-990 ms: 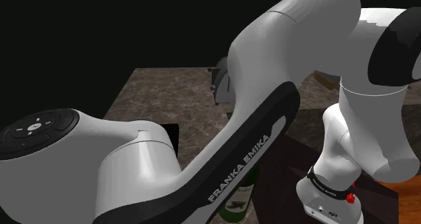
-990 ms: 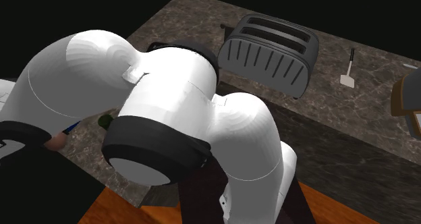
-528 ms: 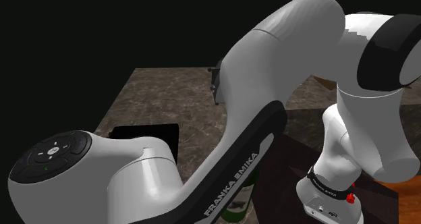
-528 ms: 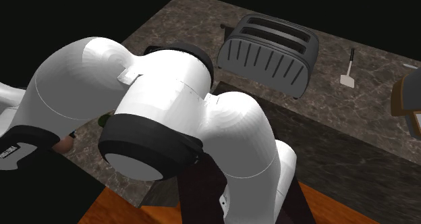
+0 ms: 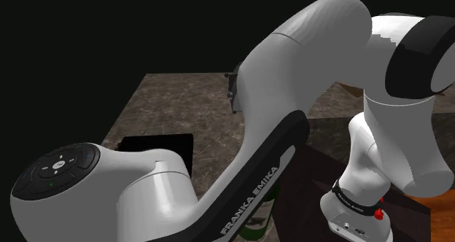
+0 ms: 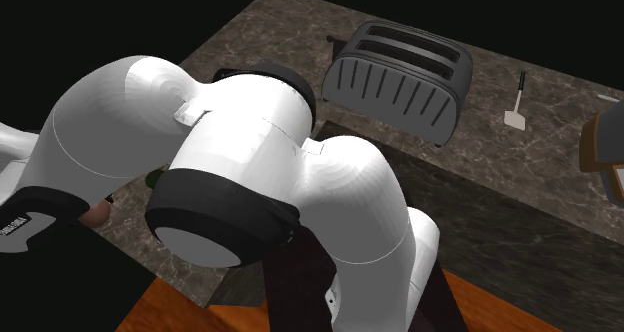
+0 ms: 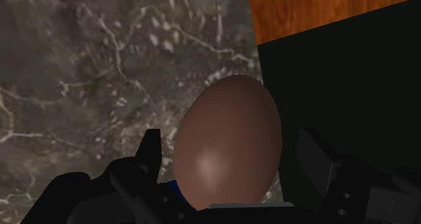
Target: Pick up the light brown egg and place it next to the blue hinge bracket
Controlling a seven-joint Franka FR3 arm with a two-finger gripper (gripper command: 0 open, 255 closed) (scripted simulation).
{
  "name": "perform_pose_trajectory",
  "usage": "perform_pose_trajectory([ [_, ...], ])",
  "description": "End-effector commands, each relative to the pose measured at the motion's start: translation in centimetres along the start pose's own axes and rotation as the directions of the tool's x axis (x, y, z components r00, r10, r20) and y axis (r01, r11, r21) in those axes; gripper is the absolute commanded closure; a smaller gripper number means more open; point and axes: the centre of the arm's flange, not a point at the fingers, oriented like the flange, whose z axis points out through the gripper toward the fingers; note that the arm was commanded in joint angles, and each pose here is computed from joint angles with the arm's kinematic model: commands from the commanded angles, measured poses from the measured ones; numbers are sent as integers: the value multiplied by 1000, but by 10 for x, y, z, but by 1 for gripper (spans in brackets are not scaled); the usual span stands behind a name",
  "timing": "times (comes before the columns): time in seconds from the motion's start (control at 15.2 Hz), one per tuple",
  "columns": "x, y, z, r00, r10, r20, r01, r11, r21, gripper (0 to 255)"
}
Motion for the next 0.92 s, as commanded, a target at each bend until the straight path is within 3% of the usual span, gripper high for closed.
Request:
perform_pose_trajectory([
  [0.0, 0, 0, 0, 1000, 0, 0, 0, 1000, 0, 0],
  [0.2, 0, 0, 0, 1000, 0, 0, 0, 1000, 0, 0],
  [0.46, 0, 0, -50, 1000, 0, 0, 0, 1000, 0, 0],
  [0.86, 0, 0, -50, 1000, 0, 0, 0, 1000, 0, 0],
])
